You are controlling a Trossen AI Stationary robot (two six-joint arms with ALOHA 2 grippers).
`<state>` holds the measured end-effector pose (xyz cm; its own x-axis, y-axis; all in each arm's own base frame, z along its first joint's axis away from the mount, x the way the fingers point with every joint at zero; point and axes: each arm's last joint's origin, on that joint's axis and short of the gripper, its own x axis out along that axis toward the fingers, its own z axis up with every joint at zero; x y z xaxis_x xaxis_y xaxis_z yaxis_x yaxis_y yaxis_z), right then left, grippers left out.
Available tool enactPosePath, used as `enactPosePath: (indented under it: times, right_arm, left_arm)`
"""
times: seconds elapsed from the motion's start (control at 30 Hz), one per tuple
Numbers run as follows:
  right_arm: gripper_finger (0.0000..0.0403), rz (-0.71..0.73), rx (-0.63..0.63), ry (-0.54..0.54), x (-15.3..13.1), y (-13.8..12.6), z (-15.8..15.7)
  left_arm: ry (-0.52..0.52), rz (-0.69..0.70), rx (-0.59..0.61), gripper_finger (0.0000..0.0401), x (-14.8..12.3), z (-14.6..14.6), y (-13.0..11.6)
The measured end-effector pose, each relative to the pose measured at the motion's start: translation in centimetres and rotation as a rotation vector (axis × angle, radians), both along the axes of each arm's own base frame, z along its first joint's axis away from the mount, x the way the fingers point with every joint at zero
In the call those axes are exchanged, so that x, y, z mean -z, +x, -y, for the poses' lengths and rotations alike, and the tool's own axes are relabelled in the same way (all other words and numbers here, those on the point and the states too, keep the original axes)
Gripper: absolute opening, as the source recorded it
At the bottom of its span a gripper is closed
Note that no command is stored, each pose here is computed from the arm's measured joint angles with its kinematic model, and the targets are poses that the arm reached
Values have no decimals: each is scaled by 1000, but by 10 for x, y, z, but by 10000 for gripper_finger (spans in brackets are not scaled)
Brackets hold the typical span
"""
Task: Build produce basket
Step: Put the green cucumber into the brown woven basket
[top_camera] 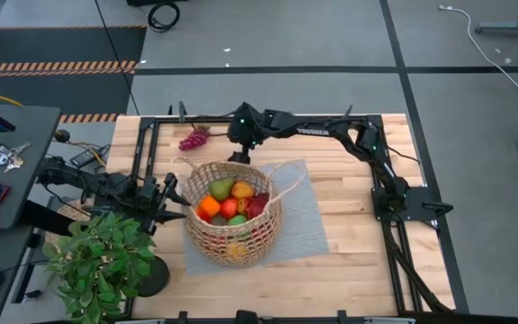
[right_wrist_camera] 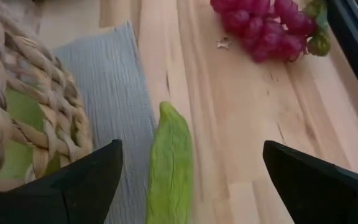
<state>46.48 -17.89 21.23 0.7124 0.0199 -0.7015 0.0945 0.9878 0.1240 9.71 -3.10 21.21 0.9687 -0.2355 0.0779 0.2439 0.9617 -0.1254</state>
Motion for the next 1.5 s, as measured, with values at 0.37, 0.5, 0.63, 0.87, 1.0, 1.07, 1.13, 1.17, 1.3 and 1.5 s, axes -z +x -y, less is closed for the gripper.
enactPosePath:
  times: [0.37, 0.5, 0.63, 0.87, 1.0, 1.07, 1.13, 1.17, 1.3, 1.5]
  right_arm:
    - [364, -31, 30, 90, 9, 0, -6]
    - [362, -27, 37, 137, 9, 3, -14]
    - [362, -30, 70, 188, 9, 5, -20]
    - [362, -56, 145, 126, 10, 9, -31]
    - [367, -80, 184, 48, 11, 8, -30]
    - [372, -127, 193, 67, 14, 4, -30]
    - [376, -170, 186, 70, 17, 1, -32]
    - [377, -187, 183, 60, 17, 1, -34]
    - [376, -260, 184, 88, 22, -4, -39]
    - [375, -277, 194, 48, 41, 3, -40]
  left_arm:
    - [-1, 0, 0, 172, 0, 0, 0]
    - [0, 0, 0, 172, 0, 0, 0]
    - [0, 0, 0, 172, 0, 0, 0]
    - [-1, -1, -2, 172, 0, 0, 0]
    - [-1, -1, -4, 172, 0, 0, 0]
    - [0, -1, -3, 172, 0, 0, 0]
    - [-1, 0, -4, 172, 0, 0, 0]
    - [-1, 0, -3, 172, 0, 0, 0]
    - [-1, 0, -3, 172, 0, 0, 0]
    - [0, -1, -2, 172, 0, 0, 0]
